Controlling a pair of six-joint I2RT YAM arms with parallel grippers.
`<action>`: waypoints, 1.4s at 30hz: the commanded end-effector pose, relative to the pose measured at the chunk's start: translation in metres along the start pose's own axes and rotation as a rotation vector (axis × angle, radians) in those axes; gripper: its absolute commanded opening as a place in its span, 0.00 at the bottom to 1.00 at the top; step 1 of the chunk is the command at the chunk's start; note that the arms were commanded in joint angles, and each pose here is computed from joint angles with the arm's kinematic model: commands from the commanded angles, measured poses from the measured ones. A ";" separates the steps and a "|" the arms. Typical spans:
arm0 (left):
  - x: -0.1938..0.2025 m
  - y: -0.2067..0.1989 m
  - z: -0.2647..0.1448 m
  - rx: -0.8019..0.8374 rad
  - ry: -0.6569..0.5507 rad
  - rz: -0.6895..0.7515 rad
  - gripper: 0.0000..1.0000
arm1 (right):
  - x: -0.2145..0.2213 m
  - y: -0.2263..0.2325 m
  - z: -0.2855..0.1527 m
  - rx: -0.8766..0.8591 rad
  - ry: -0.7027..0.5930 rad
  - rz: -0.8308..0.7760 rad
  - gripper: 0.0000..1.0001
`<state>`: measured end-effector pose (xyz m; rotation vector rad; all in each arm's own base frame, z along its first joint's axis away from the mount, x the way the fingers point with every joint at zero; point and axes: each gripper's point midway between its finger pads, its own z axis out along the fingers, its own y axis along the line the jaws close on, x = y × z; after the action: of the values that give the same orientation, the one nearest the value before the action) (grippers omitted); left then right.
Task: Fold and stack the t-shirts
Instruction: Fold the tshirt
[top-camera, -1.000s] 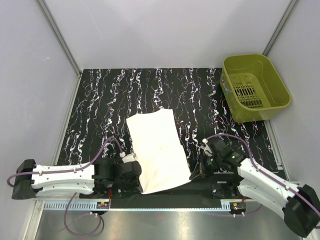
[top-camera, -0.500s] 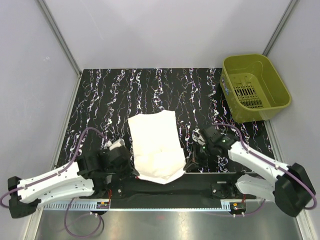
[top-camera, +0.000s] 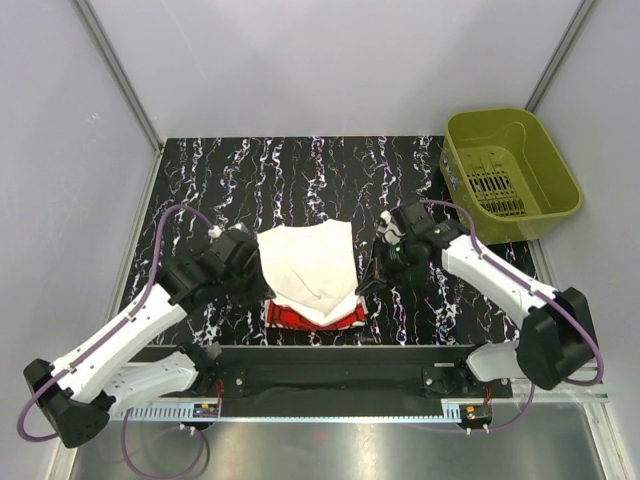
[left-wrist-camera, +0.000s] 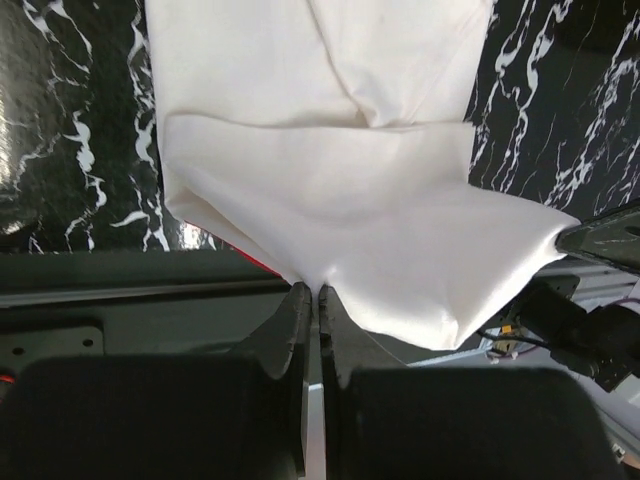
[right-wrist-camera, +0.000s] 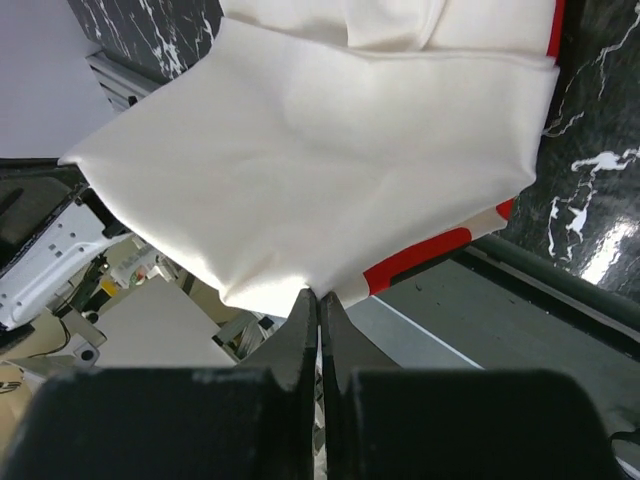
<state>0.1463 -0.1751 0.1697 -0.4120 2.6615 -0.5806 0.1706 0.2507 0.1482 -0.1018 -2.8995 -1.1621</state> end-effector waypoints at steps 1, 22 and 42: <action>-0.021 -0.008 -0.006 0.041 -0.032 0.047 0.00 | -0.018 0.011 -0.013 -0.038 0.005 -0.043 0.00; -0.123 -0.006 0.029 0.019 -0.079 0.008 0.00 | -0.122 0.037 -0.005 -0.150 0.006 -0.025 0.00; -0.190 -0.014 0.056 0.064 -0.126 0.007 0.00 | -0.185 0.039 -0.004 -0.201 -0.019 0.008 0.00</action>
<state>0.3156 -0.1312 0.1609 -0.4794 2.6178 -0.5420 0.3475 0.2658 0.1531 -0.1732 -2.8008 -1.3703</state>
